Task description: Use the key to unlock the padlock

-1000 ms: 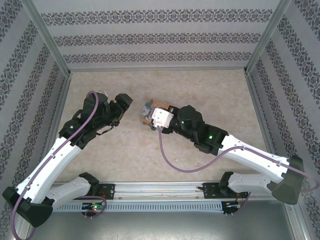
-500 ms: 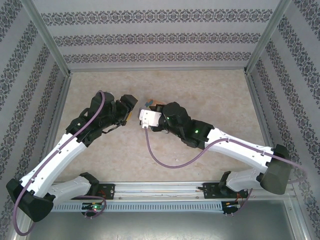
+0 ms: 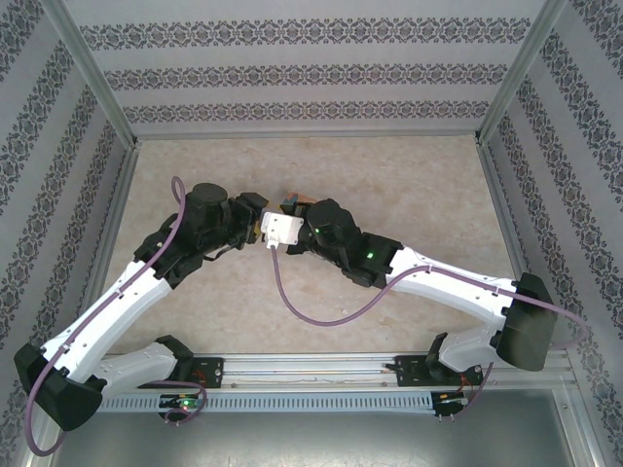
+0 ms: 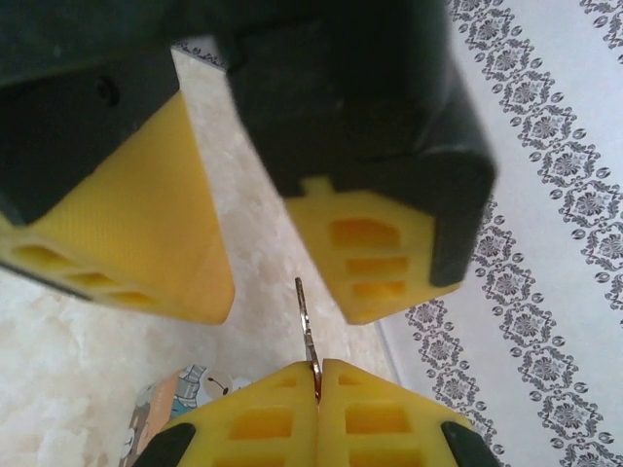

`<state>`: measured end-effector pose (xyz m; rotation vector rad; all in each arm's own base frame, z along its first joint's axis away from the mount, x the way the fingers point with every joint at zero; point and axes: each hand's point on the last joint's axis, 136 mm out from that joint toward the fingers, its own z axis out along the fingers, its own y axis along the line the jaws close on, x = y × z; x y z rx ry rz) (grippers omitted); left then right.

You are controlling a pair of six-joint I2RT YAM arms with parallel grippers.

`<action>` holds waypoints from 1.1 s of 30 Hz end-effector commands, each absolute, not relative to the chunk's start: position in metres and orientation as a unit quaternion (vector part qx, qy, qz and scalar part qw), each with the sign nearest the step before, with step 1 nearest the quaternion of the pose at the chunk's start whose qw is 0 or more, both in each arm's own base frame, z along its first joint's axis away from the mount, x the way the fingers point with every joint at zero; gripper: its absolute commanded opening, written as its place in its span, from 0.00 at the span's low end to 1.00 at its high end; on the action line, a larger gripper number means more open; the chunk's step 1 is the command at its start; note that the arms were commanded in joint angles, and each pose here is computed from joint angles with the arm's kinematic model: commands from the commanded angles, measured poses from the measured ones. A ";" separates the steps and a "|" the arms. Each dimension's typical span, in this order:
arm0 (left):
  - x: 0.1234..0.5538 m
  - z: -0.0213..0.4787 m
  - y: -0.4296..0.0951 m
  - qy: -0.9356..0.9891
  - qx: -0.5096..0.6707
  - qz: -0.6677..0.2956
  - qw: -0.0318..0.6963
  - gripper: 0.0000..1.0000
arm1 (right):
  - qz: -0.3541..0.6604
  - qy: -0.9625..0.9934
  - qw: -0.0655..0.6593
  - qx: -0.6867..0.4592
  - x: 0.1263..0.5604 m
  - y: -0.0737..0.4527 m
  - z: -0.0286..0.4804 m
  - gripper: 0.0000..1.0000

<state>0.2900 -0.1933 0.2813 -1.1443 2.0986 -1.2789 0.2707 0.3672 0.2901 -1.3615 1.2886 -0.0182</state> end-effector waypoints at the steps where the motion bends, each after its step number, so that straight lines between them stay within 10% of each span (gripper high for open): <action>1: 0.288 0.281 -0.196 0.740 -0.437 -0.473 0.195 0.39 | 0.003 0.549 0.617 -0.563 0.270 0.375 0.311 0.00; 16: 0.290 0.277 -0.194 0.741 -0.439 -0.467 0.202 0.02 | 0.002 0.557 0.612 -0.561 0.269 0.373 0.306 0.01; 33: 0.299 0.320 -0.171 0.802 -0.237 -0.383 0.393 0.00 | 0.204 0.646 0.587 -0.443 0.243 0.328 0.327 0.53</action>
